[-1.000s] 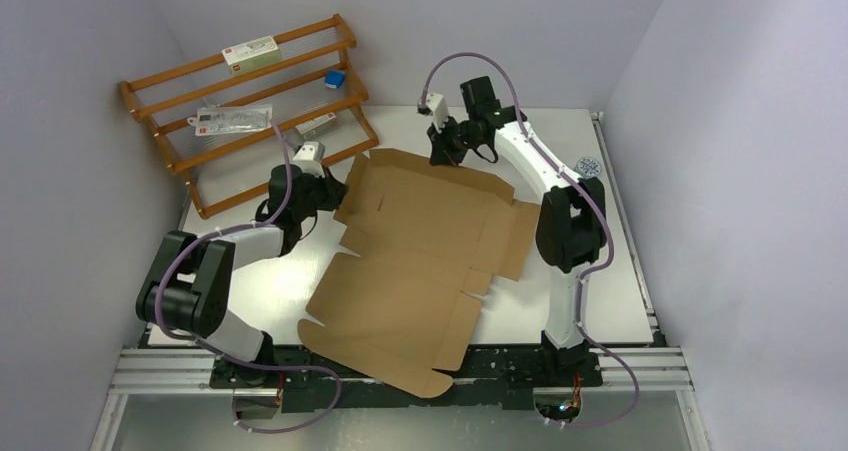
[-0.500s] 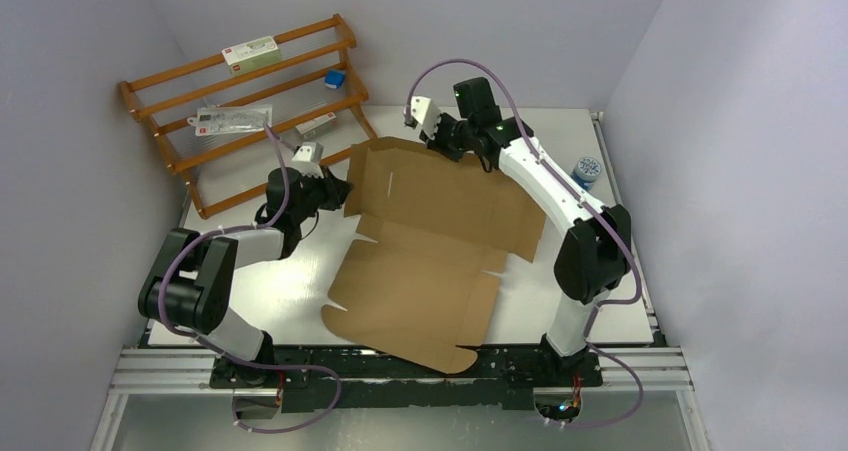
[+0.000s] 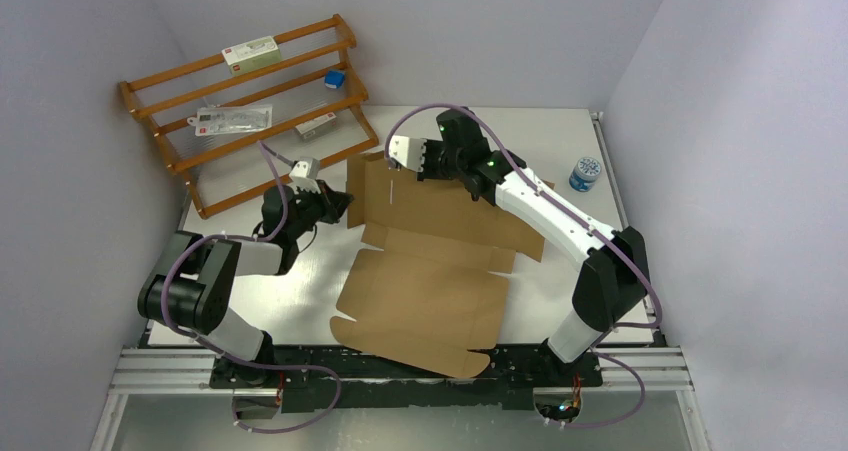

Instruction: Fold the paper box

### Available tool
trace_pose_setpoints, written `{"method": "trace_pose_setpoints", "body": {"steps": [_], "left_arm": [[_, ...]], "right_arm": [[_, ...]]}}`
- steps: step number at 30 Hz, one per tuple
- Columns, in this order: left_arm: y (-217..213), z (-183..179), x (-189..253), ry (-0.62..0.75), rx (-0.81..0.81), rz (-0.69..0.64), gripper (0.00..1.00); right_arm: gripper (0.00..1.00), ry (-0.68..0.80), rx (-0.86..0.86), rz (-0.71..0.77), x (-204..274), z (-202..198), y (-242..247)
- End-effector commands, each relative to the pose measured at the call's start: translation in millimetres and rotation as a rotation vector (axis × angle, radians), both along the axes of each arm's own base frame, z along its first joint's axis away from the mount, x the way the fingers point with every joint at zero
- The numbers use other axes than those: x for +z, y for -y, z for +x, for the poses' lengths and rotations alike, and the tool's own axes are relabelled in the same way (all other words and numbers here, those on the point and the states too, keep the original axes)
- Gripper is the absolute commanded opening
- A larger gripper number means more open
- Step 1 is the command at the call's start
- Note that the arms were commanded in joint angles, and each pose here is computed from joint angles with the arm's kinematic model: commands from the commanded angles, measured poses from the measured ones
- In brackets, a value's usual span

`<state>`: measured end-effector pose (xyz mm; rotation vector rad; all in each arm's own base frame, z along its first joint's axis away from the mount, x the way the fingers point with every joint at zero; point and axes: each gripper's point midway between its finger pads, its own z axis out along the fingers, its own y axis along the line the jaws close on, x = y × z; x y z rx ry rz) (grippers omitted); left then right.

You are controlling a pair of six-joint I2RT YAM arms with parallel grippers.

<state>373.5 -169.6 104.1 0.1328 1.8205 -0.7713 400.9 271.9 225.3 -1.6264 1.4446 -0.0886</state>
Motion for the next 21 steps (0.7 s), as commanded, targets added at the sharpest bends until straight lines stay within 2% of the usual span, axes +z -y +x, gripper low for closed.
{"method": "trace_pose_setpoints", "body": {"steps": [1, 6, 14, 17, 21], "left_arm": [[9, -13, 32, 0.139, -0.069, -0.075, 0.05], [10, -16, 49, 0.199, -0.091, -0.063, 0.05], [18, -38, 74, 0.33, -0.133, 0.001, 0.05], [7, -35, 68, 0.323, -0.064, 0.037, 0.06], [-7, -24, 68, 0.319, 0.039, 0.037, 0.06]], "right_arm": [[0.0, 0.12, 0.018, 0.0, 20, 0, 2], [0.0, 0.159, 0.007, 0.029, 18, 0, 3], [0.0, 0.254, -0.103, 0.129, 35, 31, -4], [0.0, 0.319, -0.136, 0.15, 43, 40, -2], [0.0, 0.412, -0.079, 0.15, 52, 37, -4]]}}
